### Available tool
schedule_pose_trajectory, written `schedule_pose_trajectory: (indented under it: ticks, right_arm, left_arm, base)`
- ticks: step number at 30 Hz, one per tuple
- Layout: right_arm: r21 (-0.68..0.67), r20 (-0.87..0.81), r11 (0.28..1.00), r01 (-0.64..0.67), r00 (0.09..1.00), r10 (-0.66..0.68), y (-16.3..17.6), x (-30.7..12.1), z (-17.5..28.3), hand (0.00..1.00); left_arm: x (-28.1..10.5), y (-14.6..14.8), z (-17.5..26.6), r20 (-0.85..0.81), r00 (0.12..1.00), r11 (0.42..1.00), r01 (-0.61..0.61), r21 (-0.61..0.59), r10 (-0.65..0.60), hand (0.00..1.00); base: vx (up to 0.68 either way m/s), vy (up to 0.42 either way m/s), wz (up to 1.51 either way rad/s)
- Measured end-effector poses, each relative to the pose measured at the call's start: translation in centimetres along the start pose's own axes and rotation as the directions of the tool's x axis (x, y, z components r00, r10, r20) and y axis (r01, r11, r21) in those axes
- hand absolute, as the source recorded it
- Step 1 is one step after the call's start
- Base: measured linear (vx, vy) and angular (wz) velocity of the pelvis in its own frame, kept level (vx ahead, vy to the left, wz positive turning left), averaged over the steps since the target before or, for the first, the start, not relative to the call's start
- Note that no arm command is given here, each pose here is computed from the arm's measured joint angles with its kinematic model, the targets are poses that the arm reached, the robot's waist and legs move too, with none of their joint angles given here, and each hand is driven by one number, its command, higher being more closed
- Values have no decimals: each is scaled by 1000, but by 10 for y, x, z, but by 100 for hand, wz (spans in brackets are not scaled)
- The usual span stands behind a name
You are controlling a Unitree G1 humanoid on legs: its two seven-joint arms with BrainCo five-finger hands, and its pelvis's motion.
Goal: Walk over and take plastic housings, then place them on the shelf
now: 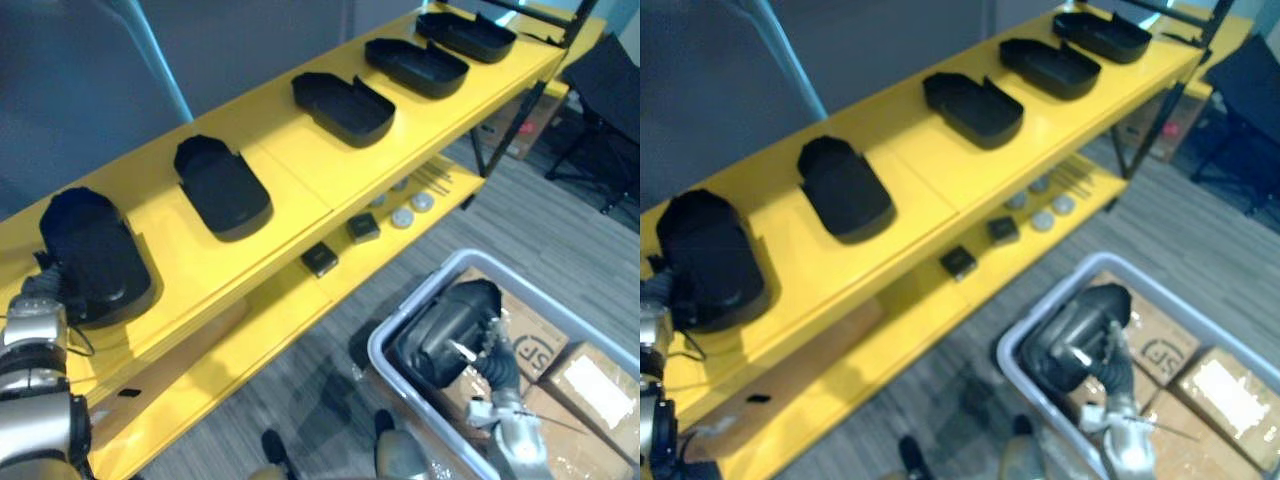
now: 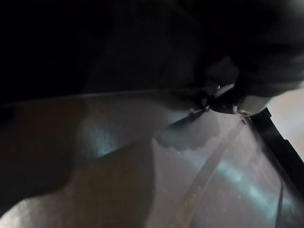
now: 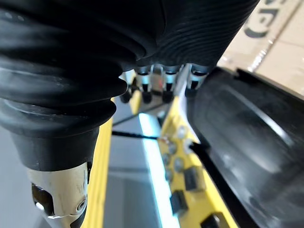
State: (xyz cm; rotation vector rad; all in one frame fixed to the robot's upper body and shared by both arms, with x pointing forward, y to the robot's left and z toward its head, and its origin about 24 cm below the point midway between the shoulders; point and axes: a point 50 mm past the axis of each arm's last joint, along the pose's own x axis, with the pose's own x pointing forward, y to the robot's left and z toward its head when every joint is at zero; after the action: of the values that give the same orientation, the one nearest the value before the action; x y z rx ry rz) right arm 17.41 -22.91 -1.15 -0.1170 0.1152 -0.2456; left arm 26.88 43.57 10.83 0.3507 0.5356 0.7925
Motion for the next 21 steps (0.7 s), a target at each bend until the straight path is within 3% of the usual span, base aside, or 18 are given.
schedule_pose_trajectory:
  ticks: [21]
  right_arm:
    - [16,33,1000,17,999,-17,3,2,8,0]
  left_arm:
    - [0,29,10,-9,995,985,-100,139,102,100]
  base:
    - [-2,0,1]
